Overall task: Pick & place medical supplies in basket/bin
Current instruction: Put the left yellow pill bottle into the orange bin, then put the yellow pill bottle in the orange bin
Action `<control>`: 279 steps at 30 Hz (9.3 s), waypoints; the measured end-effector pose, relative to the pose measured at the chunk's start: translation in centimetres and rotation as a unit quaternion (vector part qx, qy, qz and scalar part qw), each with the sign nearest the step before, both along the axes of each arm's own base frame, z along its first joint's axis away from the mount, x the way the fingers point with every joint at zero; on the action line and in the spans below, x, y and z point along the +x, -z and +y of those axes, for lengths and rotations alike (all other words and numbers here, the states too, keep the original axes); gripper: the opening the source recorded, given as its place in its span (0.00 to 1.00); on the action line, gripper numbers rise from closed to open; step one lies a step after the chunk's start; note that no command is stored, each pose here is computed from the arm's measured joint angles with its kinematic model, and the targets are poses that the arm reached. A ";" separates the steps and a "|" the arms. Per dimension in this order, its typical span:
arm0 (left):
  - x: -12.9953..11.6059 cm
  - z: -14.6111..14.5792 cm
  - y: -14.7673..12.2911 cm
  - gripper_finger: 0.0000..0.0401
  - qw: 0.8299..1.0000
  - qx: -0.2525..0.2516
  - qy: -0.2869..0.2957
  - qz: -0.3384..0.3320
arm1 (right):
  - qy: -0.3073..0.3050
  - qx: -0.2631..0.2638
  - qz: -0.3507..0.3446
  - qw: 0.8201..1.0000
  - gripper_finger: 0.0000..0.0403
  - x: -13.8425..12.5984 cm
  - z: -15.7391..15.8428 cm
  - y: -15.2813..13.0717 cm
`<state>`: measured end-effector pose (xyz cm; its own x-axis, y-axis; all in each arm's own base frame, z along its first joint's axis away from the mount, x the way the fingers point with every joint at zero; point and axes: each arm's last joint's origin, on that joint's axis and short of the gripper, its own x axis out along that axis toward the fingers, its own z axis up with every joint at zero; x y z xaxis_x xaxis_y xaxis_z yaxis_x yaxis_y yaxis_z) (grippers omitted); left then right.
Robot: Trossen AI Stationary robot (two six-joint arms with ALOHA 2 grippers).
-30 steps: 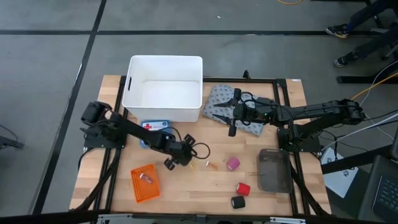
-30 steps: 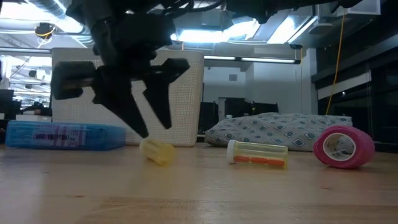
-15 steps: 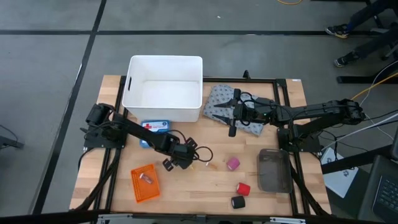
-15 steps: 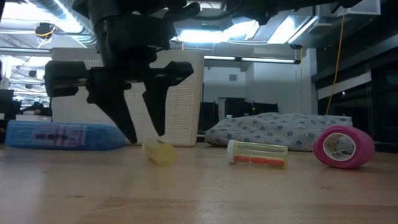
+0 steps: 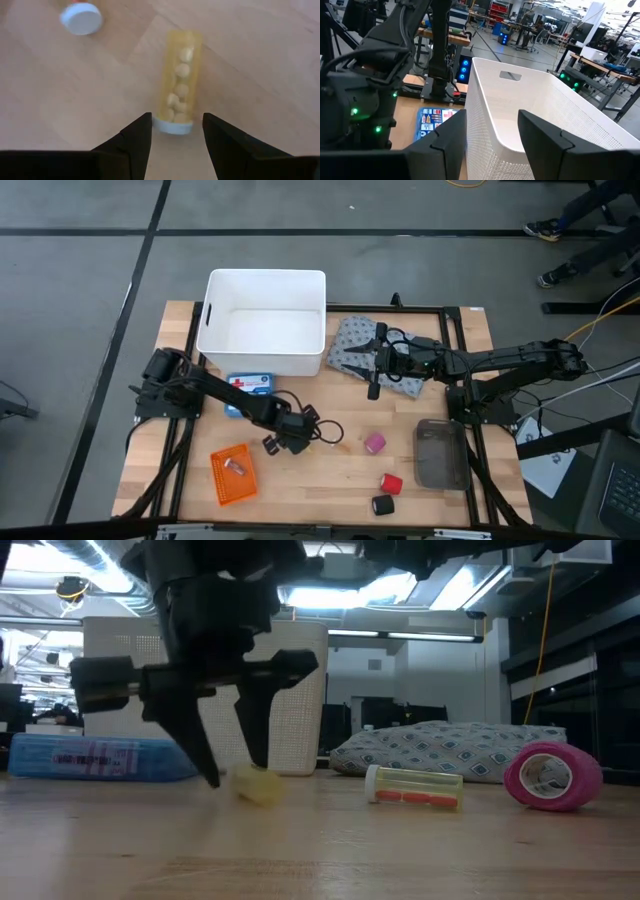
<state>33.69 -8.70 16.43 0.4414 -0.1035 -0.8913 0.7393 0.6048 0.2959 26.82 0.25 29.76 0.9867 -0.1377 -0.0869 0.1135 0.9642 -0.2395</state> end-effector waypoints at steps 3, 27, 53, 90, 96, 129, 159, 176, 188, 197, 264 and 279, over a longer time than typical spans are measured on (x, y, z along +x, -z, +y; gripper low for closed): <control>0.2 -0.1 0.6 0.44 1.000 -0.002 0.004 0.004 | 0.000 0.000 0.000 1.000 0.44 0.0 0.0 0.0; -0.5 -0.6 0.5 0.28 0.998 -0.031 -0.039 0.039 | 0.002 0.004 0.001 1.000 0.44 0.0 0.0 0.0; -11.9 -4.8 -10.8 0.27 0.929 -0.121 -0.299 0.183 | 0.000 0.003 0.001 1.000 0.44 0.0 0.0 0.0; -14.2 -10.5 -5.3 0.46 0.889 0.026 -0.383 0.251 | 0.001 0.002 0.001 1.000 0.44 0.0 0.0 0.0; -13.9 -10.2 -5.4 0.48 0.897 0.033 -0.370 0.242 | 0.002 0.002 0.001 1.000 0.44 0.0 0.0 0.0; 2.8 1.4 -4.7 0.46 0.974 -0.121 -0.161 -0.100 | 0.002 0.003 0.001 1.000 0.44 0.0 0.0 0.0; 7.3 0.9 1.2 0.46 0.950 -0.232 -0.156 -0.140 | 0.000 0.004 0.007 1.000 0.44 0.0 0.0 0.2; 6.8 1.2 2.0 0.46 0.955 -0.222 -0.172 -0.100 | 0.000 0.004 0.010 1.000 0.44 0.0 0.0 0.2; 7.0 1.1 2.3 0.46 0.952 -0.236 -0.172 -0.097 | 0.002 0.004 0.010 1.000 0.44 0.0 0.0 0.2; 7.0 1.3 2.2 0.37 0.951 -0.239 -0.167 -0.098 | 0.002 0.005 0.010 1.000 0.44 0.0 0.0 0.2; -10.2 -5.8 -10.4 0.24 0.913 -0.230 -0.248 0.228 | 0.002 0.005 0.014 1.000 0.44 0.0 0.0 0.3; -13.0 -7.7 -11.3 0.24 0.900 -0.236 -0.294 0.220 | 0.002 0.005 0.014 1.000 0.44 0.0 0.0 0.3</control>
<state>20.69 -16.36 27.77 0.1582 -0.3805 -0.9111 0.2327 0.9111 -0.3401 26.79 0.24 29.47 0.9833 -0.1407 -0.1158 0.1107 0.9660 -0.2336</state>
